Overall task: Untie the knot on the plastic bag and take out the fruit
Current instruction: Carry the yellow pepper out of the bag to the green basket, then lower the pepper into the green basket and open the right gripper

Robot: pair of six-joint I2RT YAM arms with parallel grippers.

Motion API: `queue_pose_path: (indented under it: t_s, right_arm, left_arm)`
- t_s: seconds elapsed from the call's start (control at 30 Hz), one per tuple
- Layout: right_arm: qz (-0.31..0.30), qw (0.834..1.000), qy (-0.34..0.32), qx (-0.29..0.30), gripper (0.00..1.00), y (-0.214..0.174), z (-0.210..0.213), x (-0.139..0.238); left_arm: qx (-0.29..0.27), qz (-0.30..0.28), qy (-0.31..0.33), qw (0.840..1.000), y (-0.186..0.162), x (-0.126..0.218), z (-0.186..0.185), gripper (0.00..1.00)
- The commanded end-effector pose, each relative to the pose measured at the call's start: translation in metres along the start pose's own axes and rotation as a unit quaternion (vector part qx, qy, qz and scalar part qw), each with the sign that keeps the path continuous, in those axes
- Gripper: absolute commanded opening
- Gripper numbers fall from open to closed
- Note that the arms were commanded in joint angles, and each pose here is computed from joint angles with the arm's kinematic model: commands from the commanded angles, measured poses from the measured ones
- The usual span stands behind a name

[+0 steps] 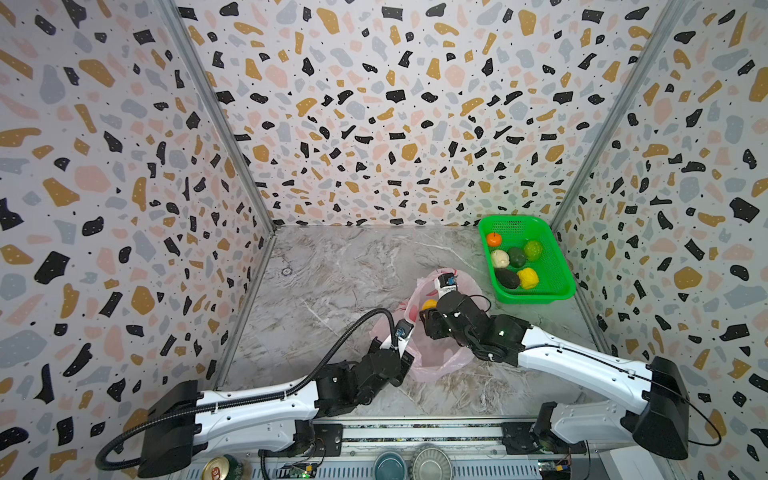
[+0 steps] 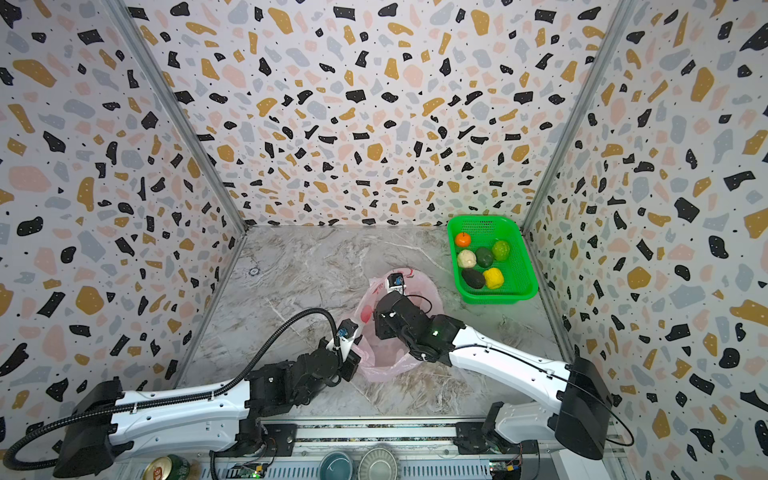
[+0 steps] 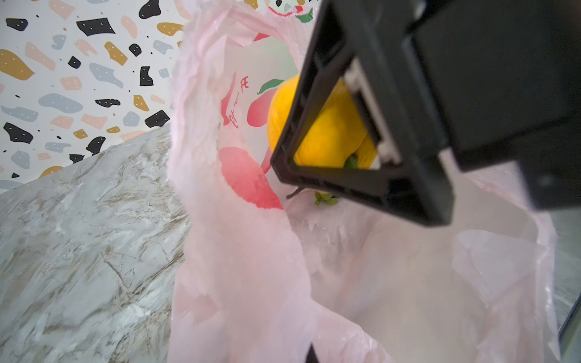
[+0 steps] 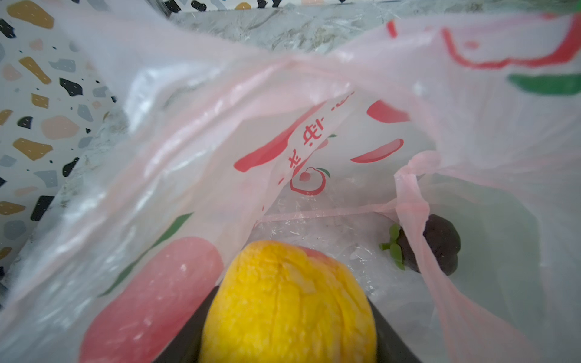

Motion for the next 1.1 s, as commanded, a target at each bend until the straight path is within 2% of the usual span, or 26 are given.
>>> queue_pose_path:
  t_s: [0.0, 0.3, 0.6, 0.8, 1.07]
  right_arm:
    - [-0.026, 0.999, -0.001, -0.026, 0.51, 0.025, -0.005, 0.028]
    - [-0.077, 0.995, -0.045, -0.049, 0.51, 0.073, -0.058, 0.051]
    - [-0.130, 0.979, -0.127, -0.089, 0.52, 0.131, -0.154, 0.050]
    - [-0.141, 0.964, -0.185, -0.129, 0.52, 0.154, -0.227, 0.032]
    - [-0.133, 0.945, -0.246, -0.169, 0.53, 0.164, -0.307, 0.002]
  left_arm:
    - [0.013, -0.014, 0.006, 1.000, 0.007, 0.003, 0.003, 0.00]
    - [0.014, -0.016, 0.005, 1.000, 0.008, 0.003, 0.003, 0.00]
    - [0.013, -0.017, 0.002, 1.000, 0.009, 0.004, 0.003, 0.00]
    - [0.015, -0.018, 0.000, 1.000, 0.009, 0.004, 0.002, 0.00]
    - [0.013, -0.018, -0.003, 1.000, 0.010, 0.004, 0.001, 0.00]
Point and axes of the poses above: each gripper's point midway between its finger pads, its own x axis back along the fingers, its own z axis along the line the jaws close on, y = z × x, the point moved 5 cm from there along x, back along the fingers, and after that the axes turned 11 degrees about -x, right-handed, at the moved point
